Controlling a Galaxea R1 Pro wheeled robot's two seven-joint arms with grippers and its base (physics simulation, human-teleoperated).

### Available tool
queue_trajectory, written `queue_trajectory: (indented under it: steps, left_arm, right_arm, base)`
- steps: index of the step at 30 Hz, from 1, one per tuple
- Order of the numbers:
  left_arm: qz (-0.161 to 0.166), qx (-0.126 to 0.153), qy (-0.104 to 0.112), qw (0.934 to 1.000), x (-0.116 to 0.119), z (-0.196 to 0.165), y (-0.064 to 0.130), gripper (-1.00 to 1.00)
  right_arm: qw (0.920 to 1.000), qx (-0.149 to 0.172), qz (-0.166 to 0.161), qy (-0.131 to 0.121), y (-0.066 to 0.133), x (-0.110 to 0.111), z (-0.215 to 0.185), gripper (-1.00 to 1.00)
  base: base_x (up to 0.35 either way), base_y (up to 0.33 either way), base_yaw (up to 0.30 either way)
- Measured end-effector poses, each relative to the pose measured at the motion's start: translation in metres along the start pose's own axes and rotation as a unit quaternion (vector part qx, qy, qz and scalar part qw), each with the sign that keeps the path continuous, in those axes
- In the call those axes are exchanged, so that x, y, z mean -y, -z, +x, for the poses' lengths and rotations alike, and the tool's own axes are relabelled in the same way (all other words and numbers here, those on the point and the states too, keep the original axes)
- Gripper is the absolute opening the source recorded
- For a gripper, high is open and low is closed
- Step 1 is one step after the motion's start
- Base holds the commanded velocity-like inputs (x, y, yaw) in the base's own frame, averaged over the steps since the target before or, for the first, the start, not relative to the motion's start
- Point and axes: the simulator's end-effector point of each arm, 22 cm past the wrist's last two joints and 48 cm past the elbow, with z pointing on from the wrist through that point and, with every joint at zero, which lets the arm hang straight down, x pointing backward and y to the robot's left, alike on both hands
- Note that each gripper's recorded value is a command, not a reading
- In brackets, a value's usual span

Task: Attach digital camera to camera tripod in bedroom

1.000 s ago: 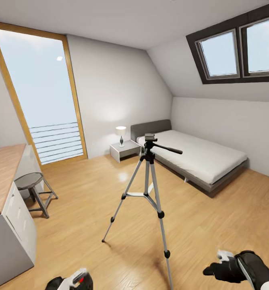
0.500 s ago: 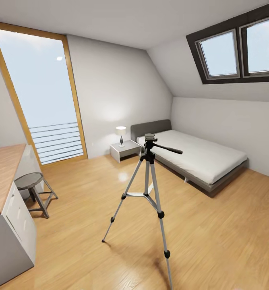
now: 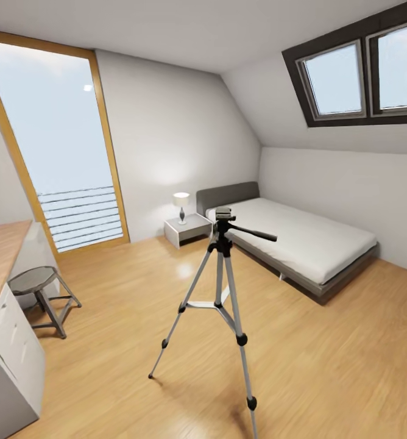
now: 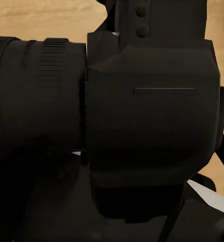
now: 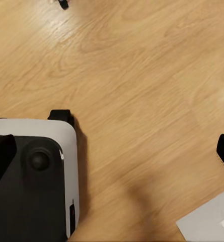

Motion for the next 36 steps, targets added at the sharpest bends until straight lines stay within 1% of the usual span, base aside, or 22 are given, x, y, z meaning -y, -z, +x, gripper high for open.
queue_trajectory:
  steps: [13,18,22,28,36]
  left_arm:
    - [0.000,0.005,0.002,1.0000,-0.0006,-0.0024,0.0000,-1.00]
    - [-0.001,0.006,0.003,1.0000,-0.0020,-0.0033,0.0001,-1.00]
    - [-0.001,0.006,0.003,1.0000,-0.0029,-0.0037,0.0001,-1.00]
    - [0.001,0.006,0.004,1.0000,-0.0030,-0.0044,0.0001,-1.00]
    - [-0.001,0.007,0.004,1.0000,-0.0040,-0.0048,-0.0002,-1.00]
  right_arm:
    - [1.0000,0.000,0.000,-0.001,0.0000,-0.0004,0.0001,1.00]
    - [1.0000,0.000,0.000,-0.001,0.0000,-0.0005,0.0002,1.00]
    - [1.0000,0.000,0.000,-0.001,0.0000,-0.0005,0.0001,1.00]
    - [1.0000,0.003,0.000,0.000,-0.0001,-0.0004,-0.0013,1.00]
    - [1.0000,0.001,0.000,0.000,-0.0004,-0.0013,-0.0005,1.00]
  base:
    - [0.297,-0.193,0.000]
    - [0.302,-0.108,0.000]
    - [0.316,0.002,0.000]
    - [0.272,0.209,-0.012]
    - [0.045,0.040,-0.207]
